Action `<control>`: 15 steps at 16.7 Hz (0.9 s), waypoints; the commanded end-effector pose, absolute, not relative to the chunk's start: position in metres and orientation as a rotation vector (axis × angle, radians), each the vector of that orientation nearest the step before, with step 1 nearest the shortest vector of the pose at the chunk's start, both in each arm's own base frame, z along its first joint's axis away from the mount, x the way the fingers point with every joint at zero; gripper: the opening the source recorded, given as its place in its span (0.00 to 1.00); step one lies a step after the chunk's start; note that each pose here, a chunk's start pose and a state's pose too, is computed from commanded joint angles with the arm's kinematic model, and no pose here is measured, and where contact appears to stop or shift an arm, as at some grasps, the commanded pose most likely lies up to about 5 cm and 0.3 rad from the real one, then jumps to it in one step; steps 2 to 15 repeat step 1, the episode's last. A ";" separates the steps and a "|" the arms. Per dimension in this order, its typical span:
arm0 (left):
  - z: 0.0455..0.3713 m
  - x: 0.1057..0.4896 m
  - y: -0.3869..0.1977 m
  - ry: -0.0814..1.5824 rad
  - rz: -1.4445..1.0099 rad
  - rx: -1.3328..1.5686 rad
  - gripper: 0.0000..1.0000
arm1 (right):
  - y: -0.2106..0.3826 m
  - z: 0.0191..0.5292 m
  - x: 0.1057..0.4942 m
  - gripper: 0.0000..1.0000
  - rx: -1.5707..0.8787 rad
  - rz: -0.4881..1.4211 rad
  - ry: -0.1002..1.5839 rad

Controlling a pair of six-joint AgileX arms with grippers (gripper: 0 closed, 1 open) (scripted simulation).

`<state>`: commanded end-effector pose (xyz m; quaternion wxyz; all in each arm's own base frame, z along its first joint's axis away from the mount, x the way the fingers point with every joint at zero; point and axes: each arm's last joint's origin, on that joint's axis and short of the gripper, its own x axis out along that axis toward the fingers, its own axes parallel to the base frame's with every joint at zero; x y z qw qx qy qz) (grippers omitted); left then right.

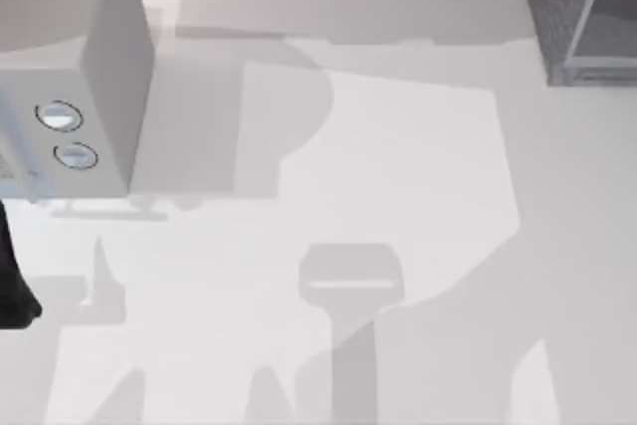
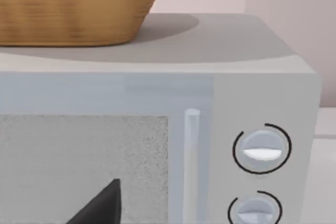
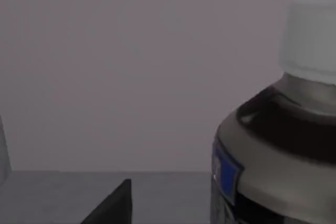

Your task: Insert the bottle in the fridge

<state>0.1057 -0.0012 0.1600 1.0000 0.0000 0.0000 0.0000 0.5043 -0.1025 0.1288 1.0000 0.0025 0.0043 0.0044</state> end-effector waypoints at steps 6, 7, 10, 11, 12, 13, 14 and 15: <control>0.160 0.106 -0.001 0.000 0.000 0.000 1.00 | -0.102 0.129 0.504 1.00 0.005 0.009 0.009; 0.160 0.106 -0.001 0.000 0.000 0.000 1.00 | -0.102 0.129 0.504 1.00 0.005 0.009 0.009; 0.160 0.106 -0.001 0.000 0.000 0.000 1.00 | -0.102 0.129 0.504 1.00 0.005 0.009 0.009; 0.160 0.106 -0.001 0.000 0.000 0.000 1.00 | -0.102 0.129 0.504 1.00 0.005 0.009 0.009; 0.160 0.106 -0.001 0.000 0.000 0.000 1.00 | -0.102 0.129 0.504 1.00 0.005 0.009 0.009; 0.160 0.106 -0.001 0.000 0.000 0.000 1.00 | -0.102 0.129 0.504 1.00 0.005 0.009 0.009; 0.160 0.106 -0.001 0.000 0.000 0.000 1.00 | -0.102 0.129 0.504 1.00 0.005 0.009 0.009; 0.160 0.106 -0.001 0.000 0.000 0.000 1.00 | -0.102 0.129 0.504 1.00 0.005 0.009 0.009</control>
